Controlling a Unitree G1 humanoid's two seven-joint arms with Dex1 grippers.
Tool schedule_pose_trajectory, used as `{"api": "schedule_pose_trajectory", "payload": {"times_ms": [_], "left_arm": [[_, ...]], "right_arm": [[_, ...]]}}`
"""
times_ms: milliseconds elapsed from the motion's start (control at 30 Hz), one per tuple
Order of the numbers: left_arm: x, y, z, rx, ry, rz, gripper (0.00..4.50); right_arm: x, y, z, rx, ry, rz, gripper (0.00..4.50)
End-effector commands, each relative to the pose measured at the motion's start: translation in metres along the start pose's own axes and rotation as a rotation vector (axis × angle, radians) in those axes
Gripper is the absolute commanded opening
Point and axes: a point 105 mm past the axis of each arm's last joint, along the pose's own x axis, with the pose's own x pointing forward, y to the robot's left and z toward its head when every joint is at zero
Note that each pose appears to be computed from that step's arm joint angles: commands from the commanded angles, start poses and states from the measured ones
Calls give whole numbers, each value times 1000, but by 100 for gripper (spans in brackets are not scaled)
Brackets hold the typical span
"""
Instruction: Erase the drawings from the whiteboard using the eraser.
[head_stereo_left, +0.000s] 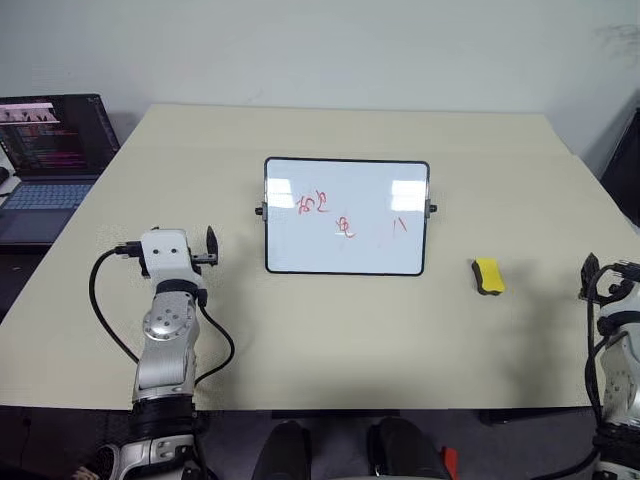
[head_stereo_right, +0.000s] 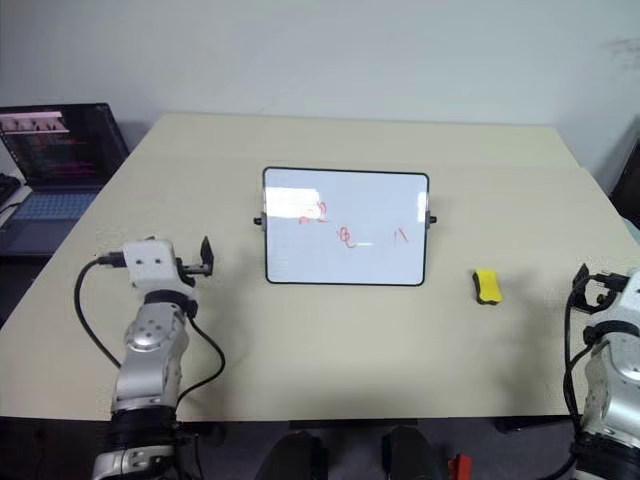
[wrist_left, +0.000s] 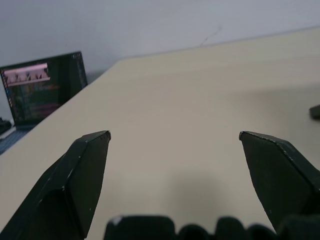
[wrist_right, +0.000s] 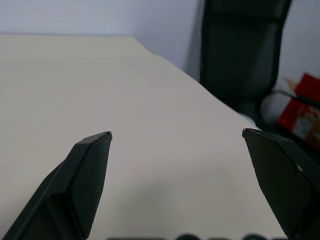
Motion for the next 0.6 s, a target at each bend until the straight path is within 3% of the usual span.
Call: {"api": "schedule_pose_trajectory", "payload": {"times_ms": [33,267,433,600], "left_arm": [[3,6,4,-3,-23,30,450],[10,13,17,-43,-73,16,450],[17,25,54,-84,-209,-117,450],[28,19,120,-98,-357,-407,450]], "right_arm": [[0,4,12,44,-14,34,448],[-5,26,26,55,-48,116,448],[-16,54,47,121,-99,247,448],[-37,85,53,150,-70,377,448]]}}
